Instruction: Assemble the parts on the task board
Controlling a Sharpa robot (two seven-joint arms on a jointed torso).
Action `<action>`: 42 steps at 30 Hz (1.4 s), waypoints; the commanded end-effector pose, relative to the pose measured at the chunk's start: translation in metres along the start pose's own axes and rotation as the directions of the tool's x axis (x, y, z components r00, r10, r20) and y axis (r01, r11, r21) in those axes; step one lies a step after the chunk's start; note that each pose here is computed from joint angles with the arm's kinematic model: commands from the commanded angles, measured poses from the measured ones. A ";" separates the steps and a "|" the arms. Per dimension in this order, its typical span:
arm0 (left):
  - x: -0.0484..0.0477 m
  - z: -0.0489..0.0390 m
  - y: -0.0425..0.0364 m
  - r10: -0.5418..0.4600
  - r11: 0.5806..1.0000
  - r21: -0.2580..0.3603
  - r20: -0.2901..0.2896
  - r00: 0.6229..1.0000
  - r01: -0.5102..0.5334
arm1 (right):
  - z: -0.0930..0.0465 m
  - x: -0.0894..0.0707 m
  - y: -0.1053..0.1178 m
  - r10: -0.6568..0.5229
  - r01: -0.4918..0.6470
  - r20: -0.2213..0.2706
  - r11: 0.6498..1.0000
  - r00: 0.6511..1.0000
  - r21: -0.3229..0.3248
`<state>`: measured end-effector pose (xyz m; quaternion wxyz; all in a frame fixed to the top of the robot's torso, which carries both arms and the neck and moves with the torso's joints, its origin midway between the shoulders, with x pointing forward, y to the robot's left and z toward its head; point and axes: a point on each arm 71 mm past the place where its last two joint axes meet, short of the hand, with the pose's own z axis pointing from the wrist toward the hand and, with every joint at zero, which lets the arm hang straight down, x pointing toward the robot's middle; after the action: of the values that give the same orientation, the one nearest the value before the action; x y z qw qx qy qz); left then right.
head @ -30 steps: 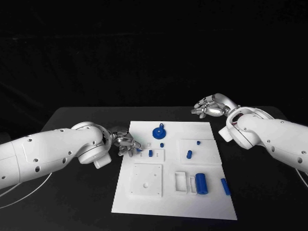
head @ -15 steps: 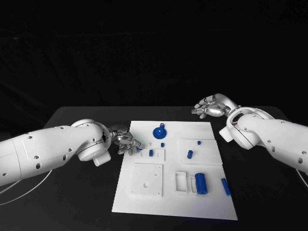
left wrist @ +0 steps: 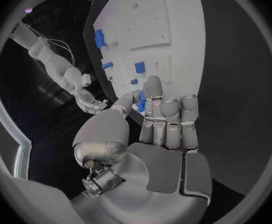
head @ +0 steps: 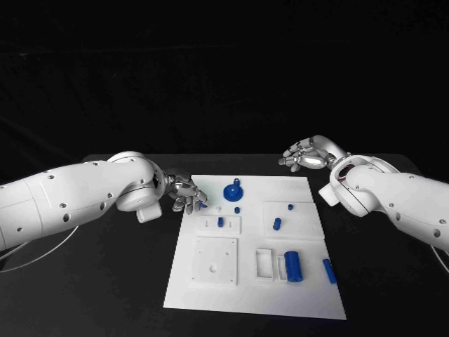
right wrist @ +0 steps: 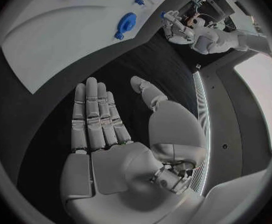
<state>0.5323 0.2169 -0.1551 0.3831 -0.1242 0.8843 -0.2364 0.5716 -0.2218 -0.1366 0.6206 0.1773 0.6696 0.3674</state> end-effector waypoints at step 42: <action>0.0113 0.0171 -0.0243 0.271 0.960 -0.013 -0.222 0.936 -0.281 | 0.002 0.005 0.003 0.004 -0.004 -0.019 1.000 1.000 -0.016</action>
<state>0.5403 0.1892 -0.1603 0.3363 0.0009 0.9273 -0.1646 0.5720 -0.2174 -0.1374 0.6177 0.1752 0.6711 0.3707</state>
